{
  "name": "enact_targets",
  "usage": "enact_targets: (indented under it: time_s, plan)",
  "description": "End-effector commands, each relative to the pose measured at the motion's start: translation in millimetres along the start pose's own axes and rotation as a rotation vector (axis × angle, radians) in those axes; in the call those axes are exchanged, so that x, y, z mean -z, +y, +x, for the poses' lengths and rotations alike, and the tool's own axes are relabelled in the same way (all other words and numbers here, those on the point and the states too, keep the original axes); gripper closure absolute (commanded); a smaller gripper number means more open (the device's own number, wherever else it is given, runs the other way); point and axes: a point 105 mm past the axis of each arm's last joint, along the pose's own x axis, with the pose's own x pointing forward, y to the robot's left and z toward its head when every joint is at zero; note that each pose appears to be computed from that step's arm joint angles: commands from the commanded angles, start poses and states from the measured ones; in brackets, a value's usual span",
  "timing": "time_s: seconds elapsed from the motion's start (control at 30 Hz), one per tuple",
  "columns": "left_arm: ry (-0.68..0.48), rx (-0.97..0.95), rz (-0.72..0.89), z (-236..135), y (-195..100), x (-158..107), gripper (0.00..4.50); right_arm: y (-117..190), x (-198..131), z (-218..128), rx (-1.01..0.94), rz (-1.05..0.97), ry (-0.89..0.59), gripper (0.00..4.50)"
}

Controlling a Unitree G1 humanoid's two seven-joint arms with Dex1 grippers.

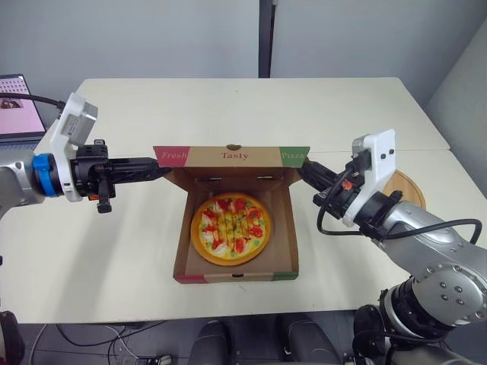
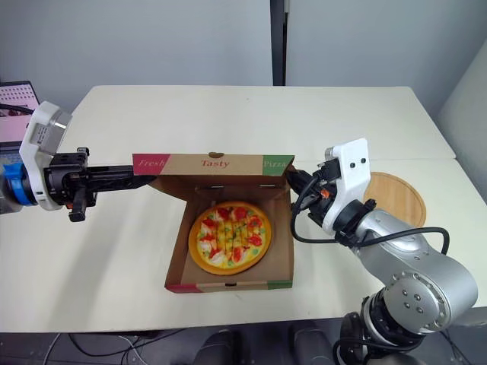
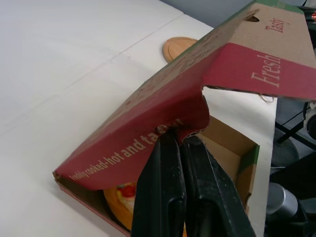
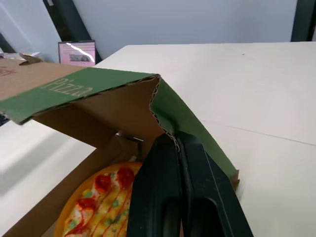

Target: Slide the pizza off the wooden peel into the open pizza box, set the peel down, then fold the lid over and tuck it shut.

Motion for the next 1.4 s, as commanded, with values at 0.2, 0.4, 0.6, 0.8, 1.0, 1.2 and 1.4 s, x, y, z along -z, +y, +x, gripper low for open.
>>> enact_targets:
  time_s: [0.2, 0.4, 0.6, 0.8, 1.0, 1.2, 1.4]
  plan:
    - [-0.012, 0.006, -0.008, -8, -16, 3, 4.46, 21, 19, -6, -0.111, 0.012, 0.059, 4.5]
    - [0.001, 0.024, -0.067, -8, -31, 17, 4.46, 21, 40, -13, -0.109, 0.044, 0.124, 4.5]
    - [0.0, 0.004, -0.112, -8, -39, 30, 4.46, 30, 59, -17, -0.117, 0.16, 0.153, 4.5]
    - [0.008, -0.003, -0.132, -7, -44, 40, 4.46, 27, 69, -17, -0.089, 0.206, 0.173, 4.5]
    - [0.012, -0.015, -0.129, -7, -45, 44, 4.5, 20, 70, -22, -0.077, 0.216, 0.167, 4.07]
    - [0.009, -0.022, -0.12, -6, -45, 45, 4.5, 13, 75, -39, -0.121, 0.155, 0.231, 2.23]
    - [0.004, -0.029, -0.115, -6, -45, 47, 4.5, -12, 69, -63, -0.146, 0.023, 0.294, 0.85]
